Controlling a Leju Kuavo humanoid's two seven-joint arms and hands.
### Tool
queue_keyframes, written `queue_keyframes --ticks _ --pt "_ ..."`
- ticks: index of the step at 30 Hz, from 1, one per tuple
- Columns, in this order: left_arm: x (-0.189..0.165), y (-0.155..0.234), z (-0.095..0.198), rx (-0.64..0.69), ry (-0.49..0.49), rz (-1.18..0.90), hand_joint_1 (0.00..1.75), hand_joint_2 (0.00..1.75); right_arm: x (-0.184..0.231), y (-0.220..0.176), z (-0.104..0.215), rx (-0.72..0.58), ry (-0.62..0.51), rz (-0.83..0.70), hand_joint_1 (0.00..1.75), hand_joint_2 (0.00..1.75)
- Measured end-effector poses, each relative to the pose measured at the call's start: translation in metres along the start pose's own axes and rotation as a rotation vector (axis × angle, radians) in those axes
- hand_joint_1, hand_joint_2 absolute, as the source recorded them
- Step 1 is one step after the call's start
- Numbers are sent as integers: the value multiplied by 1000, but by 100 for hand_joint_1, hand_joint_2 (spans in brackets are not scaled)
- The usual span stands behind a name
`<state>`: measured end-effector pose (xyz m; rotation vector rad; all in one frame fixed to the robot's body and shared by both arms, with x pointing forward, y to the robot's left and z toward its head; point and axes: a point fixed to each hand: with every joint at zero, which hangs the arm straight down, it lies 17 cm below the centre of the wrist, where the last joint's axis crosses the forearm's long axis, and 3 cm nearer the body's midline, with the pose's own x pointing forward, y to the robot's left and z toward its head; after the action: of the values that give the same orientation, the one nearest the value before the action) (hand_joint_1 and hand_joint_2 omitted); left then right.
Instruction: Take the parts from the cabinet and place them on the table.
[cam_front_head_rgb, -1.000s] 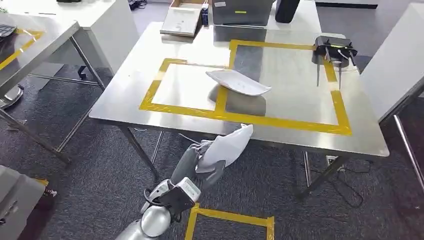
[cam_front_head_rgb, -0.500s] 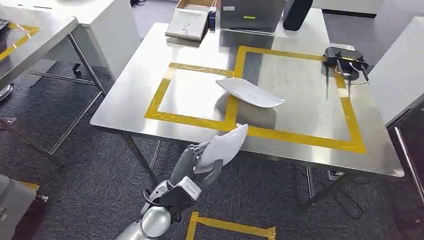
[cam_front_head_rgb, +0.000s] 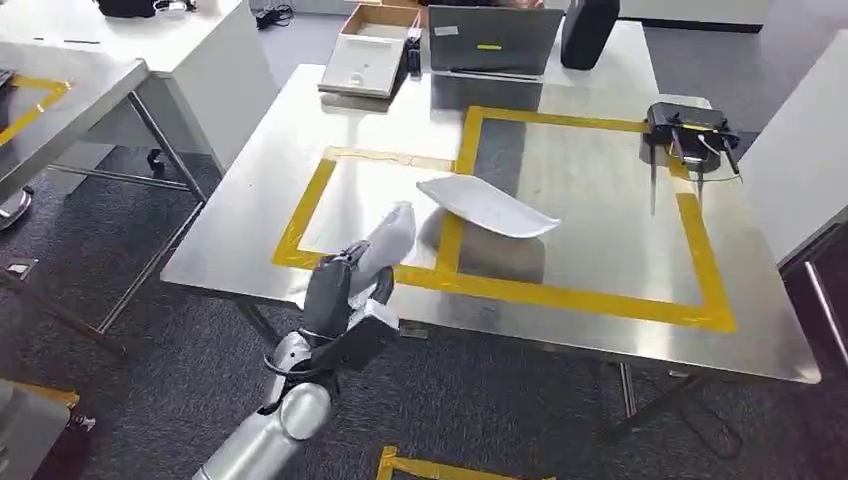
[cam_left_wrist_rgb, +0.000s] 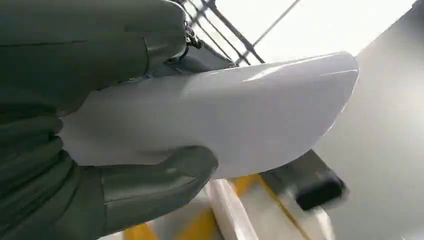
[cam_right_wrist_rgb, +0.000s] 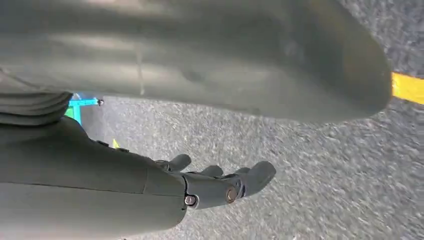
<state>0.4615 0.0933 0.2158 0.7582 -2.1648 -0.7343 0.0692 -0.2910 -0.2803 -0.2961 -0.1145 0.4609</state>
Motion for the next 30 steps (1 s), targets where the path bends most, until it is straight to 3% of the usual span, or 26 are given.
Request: queue_keyframes --ticks 3,6,10,15,20,30 --pt "-81 45 -15 70 152 -319 175 175 1 3 1 3 -3 2 0 0" --pt "-154 127 -30 176 313 -584 175 175 1 9 3 12 -2 19 0 0" --pt "-232 218 -16 282 519 -732 175 175 3 11 3 17 -2 29 0 0" --pt "-296 291 -9 321 693 -830 175 175 5 12 4 21 -5 34 0 0" --pt "-338 297 -2 224 788 -862 175 175 9 10 3 20 -13 36 0 0" --pt "-377 244 25 -125 851 -924 175 175 11 8 3 14 -32 51 0 0"
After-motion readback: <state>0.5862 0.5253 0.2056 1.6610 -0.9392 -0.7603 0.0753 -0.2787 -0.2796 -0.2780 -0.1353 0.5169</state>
